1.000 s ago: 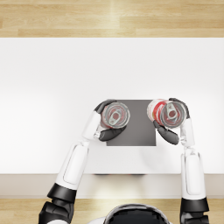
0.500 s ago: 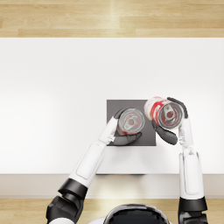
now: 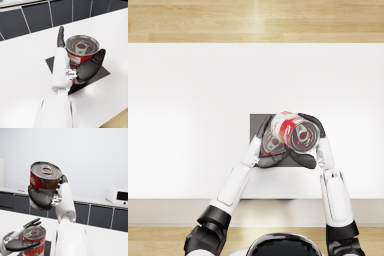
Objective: Pick up the red can on the left and place it in the middle, then pick up the red can on the right and place it on top of the can in the middle
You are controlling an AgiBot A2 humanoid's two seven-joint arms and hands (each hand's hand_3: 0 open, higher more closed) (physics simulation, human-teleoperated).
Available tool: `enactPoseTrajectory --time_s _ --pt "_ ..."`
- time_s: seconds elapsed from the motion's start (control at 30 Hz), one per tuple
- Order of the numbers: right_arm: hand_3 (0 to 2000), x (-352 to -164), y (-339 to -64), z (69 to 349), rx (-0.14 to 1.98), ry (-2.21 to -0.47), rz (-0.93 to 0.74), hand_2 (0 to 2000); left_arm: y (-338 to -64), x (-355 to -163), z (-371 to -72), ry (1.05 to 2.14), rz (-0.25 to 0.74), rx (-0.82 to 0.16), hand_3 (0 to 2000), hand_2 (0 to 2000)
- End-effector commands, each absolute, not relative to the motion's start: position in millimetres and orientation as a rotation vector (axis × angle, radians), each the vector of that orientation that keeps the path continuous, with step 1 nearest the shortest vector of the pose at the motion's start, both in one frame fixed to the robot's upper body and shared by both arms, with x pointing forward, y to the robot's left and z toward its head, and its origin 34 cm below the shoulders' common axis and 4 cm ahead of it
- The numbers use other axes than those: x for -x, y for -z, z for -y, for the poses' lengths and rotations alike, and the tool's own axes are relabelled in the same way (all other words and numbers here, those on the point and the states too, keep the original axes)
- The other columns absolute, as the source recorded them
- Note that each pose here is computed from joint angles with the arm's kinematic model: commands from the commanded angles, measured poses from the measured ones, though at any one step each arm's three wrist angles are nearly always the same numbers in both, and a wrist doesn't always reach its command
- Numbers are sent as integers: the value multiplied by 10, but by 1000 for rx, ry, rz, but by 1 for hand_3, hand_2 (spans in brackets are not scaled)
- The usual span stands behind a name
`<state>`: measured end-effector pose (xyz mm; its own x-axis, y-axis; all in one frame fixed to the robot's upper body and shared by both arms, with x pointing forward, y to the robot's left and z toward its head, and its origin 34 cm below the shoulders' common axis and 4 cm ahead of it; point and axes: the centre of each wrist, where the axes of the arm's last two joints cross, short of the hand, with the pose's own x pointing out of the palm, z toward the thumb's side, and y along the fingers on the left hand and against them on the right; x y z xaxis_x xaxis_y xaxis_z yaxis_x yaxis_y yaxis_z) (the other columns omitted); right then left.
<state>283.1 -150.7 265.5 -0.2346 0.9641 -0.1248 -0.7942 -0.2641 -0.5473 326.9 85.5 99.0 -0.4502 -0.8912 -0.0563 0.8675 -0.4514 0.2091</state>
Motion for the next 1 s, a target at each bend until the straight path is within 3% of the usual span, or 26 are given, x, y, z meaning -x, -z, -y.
enactPoseTrajectory --time_s 0.03,0.17,0.37,0.7,0.97,1.0 --pt "1520 -2830 -2753 1389 552 -1821 474 2000 -1245 -3152 -902 2024 315 -250 0 0" --pt "1520 -2831 -2774 1398 504 -1817 428 2000 -1537 -2985 -1102 1983 237 -169 0 0" --pt "1520 -2869 -2774 1337 318 -1844 206 2000 -1904 -2818 -1552 1839 317 -183 0 0" --pt "1520 -2895 -2534 1302 218 -1854 99 2000 -2192 -2739 -1918 1688 430 -237 0 0" --pt "1520 -2885 -2337 1310 162 -1855 42 2000 -2265 -2762 -1957 1661 462 -245 0 0" --pt "1193 -2884 -2337 1289 162 -1862 41 639 -2265 -2762 -1956 1660 463 -243 0 0"
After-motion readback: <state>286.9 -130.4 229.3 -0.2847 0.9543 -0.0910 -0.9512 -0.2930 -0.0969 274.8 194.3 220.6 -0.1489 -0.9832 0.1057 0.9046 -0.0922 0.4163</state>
